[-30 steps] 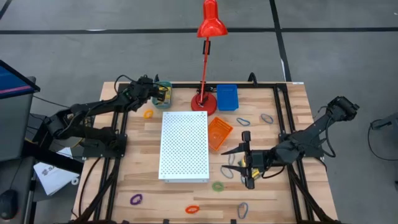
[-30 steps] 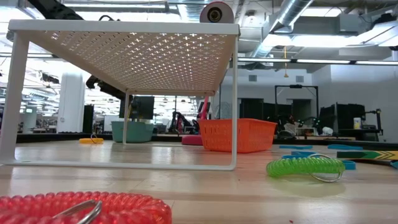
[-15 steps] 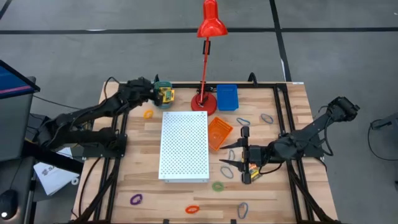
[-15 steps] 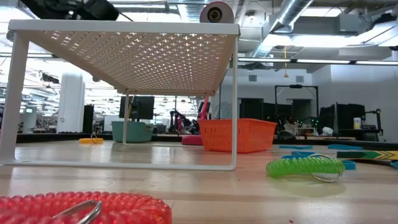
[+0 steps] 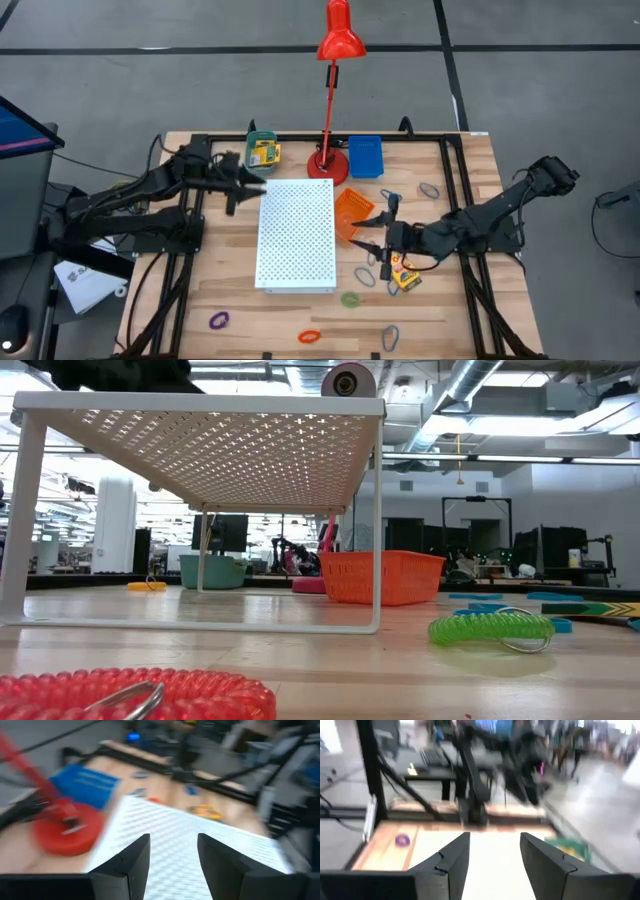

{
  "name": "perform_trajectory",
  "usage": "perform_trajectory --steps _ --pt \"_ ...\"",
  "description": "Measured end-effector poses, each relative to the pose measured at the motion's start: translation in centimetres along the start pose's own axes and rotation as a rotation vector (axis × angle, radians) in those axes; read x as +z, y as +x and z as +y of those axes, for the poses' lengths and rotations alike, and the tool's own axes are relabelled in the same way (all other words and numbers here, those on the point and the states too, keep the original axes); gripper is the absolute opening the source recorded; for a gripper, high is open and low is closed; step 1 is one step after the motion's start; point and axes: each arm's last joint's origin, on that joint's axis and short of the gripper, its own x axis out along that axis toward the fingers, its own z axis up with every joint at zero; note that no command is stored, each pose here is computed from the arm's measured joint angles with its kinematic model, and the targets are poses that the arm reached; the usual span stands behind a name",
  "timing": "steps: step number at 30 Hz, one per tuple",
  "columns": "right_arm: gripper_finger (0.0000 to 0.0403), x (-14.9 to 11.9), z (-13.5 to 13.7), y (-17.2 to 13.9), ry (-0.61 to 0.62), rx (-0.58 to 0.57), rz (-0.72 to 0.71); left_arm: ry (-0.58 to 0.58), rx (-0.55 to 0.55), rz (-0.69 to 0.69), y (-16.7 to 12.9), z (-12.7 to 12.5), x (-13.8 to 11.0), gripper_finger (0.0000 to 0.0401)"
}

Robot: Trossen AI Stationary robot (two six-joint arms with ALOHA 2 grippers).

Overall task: Pick & Place Office Desk Supplies
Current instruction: Put the yellow crayon box into the green bin

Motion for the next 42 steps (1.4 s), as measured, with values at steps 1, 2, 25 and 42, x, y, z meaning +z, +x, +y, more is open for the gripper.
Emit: perform_trajectory --steps 1,2,25,42 --pt "0.017 -0.5 -0.1 0.0 0.017 -0.02 0.042 0.005 -0.039 -0.002 0.2 -0.5 0.0 0.0159" --pt "0.017 -1.1 -0.2 0.0 0.034 -0.047 0.09 0.017 -0.077 -0.006 0.3 -1.1 0.1 0.0159" --pt "0.017 -10.1 8.2 -1.8 0.106 -0.019 0.485 0.585 -0.712 -0.456 4.3 -16.6 -1.0 0.0158" --pt "0.016 -10.1 19.0 -1.8 -0.208 -0.386 0.912 0.813 -0.314 -0.541 4.4 -17.3 0.2 0.0158"
